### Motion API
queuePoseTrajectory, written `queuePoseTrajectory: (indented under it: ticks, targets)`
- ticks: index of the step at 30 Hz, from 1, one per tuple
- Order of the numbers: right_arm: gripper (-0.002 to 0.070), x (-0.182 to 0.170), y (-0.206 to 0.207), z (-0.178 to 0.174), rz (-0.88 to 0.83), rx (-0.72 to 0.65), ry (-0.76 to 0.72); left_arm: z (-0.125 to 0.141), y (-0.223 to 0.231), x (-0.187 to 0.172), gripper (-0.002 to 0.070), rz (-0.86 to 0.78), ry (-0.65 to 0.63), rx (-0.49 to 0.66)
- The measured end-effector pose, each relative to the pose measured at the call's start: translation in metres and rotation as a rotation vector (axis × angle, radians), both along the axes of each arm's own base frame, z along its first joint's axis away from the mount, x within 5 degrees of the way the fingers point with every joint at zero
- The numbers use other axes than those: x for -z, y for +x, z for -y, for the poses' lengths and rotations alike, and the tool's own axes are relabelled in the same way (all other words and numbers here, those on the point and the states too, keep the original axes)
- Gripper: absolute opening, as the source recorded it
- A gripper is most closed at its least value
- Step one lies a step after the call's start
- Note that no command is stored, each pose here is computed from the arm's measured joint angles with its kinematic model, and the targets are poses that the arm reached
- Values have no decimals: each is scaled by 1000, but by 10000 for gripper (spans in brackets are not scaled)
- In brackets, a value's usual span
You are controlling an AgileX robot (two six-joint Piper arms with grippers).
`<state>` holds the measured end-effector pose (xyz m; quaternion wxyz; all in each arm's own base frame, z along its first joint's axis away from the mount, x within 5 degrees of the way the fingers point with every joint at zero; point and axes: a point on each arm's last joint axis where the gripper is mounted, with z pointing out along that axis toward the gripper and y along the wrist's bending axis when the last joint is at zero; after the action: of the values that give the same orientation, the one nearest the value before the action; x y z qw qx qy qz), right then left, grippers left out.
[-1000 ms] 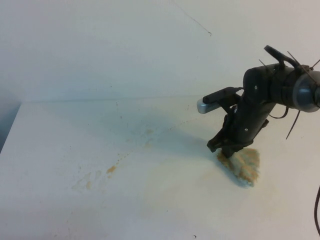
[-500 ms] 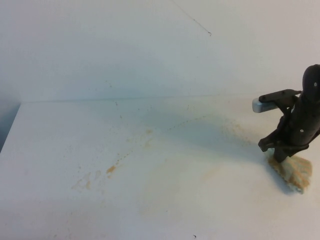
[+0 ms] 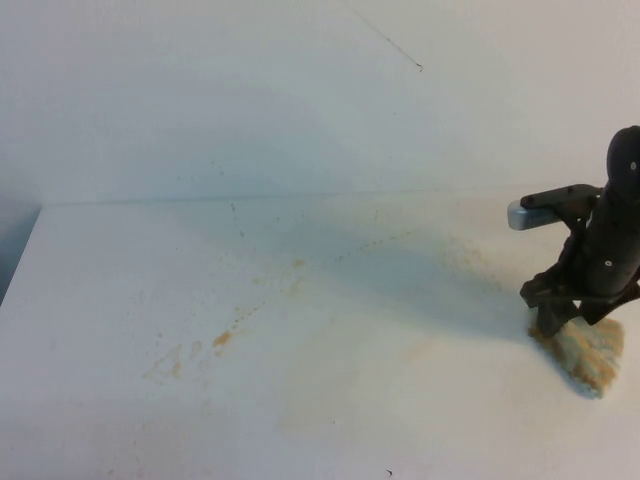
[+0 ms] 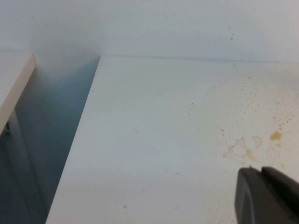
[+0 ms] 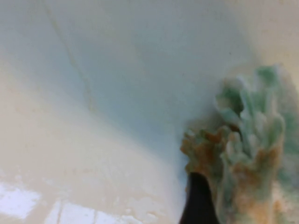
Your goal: Wipe the table
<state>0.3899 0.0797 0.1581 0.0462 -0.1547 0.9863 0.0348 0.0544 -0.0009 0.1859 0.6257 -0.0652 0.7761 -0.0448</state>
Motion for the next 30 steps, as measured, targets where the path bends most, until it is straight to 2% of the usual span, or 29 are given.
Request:
queuePoseTrajectory:
  ticks: [3, 5, 8, 12, 14, 21, 27, 30]
  targets:
    - [443, -20, -2, 1, 52, 3, 9, 0, 0, 0, 0, -2, 0, 0]
    - [406, -43, -4, 1, 124, 6, 22, 0, 0, 0, 0, -2, 0, 0]
    - [286, -91, -15, 2, 277, 18, 67, 0, 0, 0, 0, -2, 0, 0]
    - [86, -162, -57, 3, 500, 56, 211, 0, 0, 0, 0, -2, 0, 0]
    - [39, -183, -84, 3, 583, 60, 297, 0, 0, 0, 0, -2, 0, 0]
    - [1, -226, -192, 17, 891, 36, 431, 0, 0, 0, 0, -2, 0, 0]
    - [-1, -224, -273, 35, 1108, 16, 458, 0, 0, 0, 0, -2, 0, 0]
    - [-2, -215, -305, 45, 1213, -6, 421, 0, 0, 0, 0, -2, 0, 0]
